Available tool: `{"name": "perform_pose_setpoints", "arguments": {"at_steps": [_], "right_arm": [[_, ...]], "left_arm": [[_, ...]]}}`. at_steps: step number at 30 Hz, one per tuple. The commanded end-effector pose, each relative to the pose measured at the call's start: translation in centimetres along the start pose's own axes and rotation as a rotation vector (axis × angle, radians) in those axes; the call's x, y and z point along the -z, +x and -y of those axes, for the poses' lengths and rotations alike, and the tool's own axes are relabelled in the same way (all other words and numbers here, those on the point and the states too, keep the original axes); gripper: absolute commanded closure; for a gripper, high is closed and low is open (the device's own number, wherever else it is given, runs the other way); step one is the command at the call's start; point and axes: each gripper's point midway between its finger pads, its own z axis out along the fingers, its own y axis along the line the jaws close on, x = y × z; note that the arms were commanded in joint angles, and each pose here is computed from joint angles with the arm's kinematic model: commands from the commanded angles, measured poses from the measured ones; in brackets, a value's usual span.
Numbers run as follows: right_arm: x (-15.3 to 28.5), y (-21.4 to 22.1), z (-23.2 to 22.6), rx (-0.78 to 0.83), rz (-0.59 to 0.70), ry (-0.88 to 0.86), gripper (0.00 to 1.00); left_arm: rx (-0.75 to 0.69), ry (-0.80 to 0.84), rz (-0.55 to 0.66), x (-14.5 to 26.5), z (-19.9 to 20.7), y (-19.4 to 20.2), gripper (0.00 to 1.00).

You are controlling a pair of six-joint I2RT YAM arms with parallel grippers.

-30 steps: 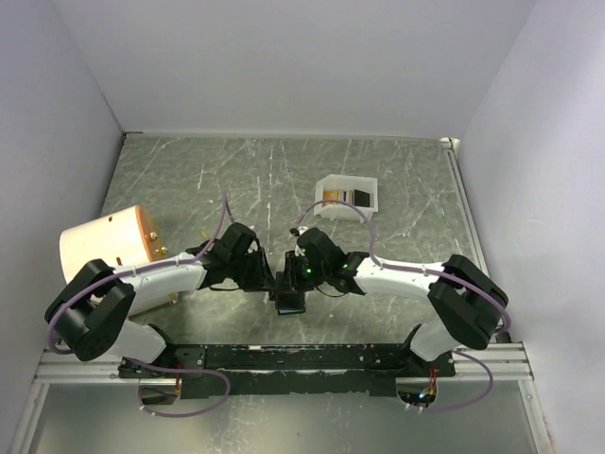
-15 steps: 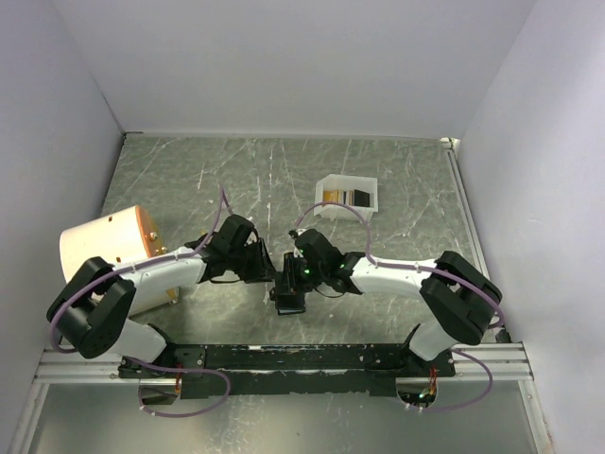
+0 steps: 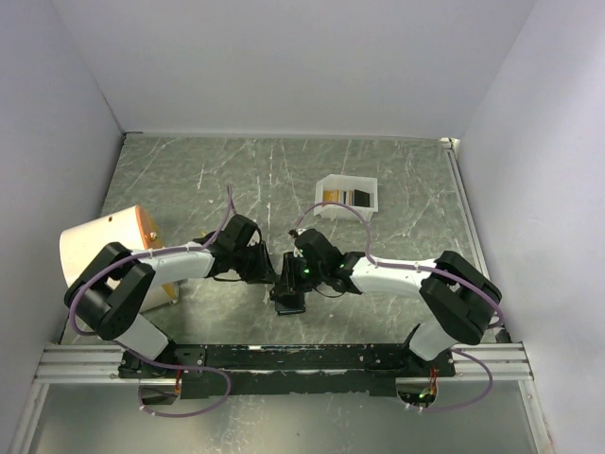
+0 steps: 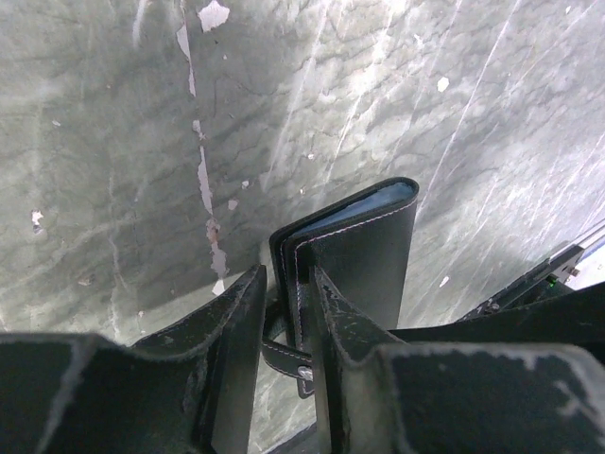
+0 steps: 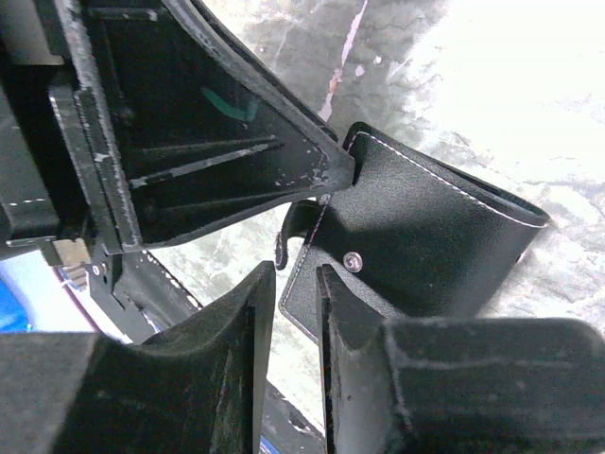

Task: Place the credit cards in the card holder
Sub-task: Close the card holder at the center of the board.

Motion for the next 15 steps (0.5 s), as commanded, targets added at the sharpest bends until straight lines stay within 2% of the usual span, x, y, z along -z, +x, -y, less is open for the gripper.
{"name": "perform_pose_setpoints", "arguments": {"at_steps": [1,15], "right_arm": [[0.01,-1.53,-1.44,0.003,0.036,-0.032,0.75],[-0.84,-1.56,-1.48,-0.004,0.006,-0.019,0.8]], "left_arm": [[-0.022,0.035,0.009,-0.06,0.73,-0.57,0.65],[-0.009,0.042,0.011,0.38,0.65,-0.22,0.66]]}}
